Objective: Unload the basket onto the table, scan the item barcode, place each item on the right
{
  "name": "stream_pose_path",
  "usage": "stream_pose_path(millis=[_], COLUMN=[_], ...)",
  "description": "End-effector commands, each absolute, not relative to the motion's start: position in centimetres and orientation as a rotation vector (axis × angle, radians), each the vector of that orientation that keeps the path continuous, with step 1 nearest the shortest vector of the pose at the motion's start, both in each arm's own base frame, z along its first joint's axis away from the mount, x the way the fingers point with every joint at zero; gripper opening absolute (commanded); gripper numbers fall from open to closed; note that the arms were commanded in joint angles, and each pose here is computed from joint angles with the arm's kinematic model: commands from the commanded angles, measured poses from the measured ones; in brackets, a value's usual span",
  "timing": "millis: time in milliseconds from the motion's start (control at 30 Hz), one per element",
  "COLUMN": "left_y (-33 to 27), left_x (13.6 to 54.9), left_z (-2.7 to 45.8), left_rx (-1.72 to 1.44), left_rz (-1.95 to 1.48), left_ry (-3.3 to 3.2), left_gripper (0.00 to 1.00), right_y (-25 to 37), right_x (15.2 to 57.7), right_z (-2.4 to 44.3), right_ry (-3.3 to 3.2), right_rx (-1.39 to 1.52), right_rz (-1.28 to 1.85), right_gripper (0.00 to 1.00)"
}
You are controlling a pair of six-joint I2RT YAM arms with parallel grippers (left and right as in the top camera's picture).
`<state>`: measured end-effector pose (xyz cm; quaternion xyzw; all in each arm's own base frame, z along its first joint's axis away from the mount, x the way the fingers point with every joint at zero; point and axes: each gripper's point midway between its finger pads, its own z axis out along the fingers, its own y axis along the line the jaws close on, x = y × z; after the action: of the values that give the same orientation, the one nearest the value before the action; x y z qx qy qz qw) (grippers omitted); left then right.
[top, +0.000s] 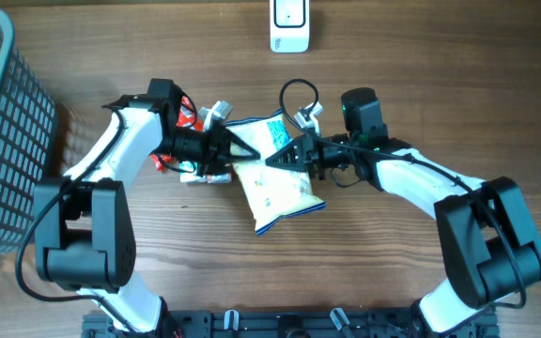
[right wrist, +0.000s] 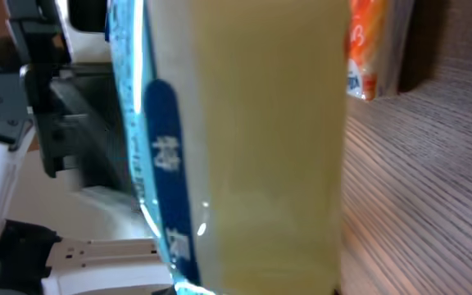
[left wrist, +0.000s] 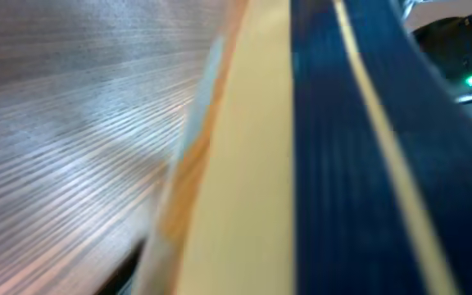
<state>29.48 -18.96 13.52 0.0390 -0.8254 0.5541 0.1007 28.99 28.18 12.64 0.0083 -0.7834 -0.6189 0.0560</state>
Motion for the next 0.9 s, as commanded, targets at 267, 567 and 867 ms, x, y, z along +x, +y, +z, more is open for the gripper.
stream_pose_path(millis=[267, 567, 867], left_y=[-16.5, -11.1, -6.4], left_x=[31.4, 32.0, 32.1], left_z=[14.5, 16.5, 15.7], left_rx=[0.135, 0.269, 0.496], left_rz=[1.569, 1.295, 0.865], left_ry=[-2.595, -2.934, -3.153], left_gripper=[1.00, 1.00, 1.00], right_y=[28.5, 27.7, 26.1], right_x=[31.0, 33.8, 36.6], right_z=[13.5, 14.9, 18.2], right_ry=[-2.491, -2.814, -3.194], right_rx=[0.141, 0.264, 0.405], right_rz=[-1.984, -2.018, -1.992], right_gripper=[0.05, 0.05, 0.05])
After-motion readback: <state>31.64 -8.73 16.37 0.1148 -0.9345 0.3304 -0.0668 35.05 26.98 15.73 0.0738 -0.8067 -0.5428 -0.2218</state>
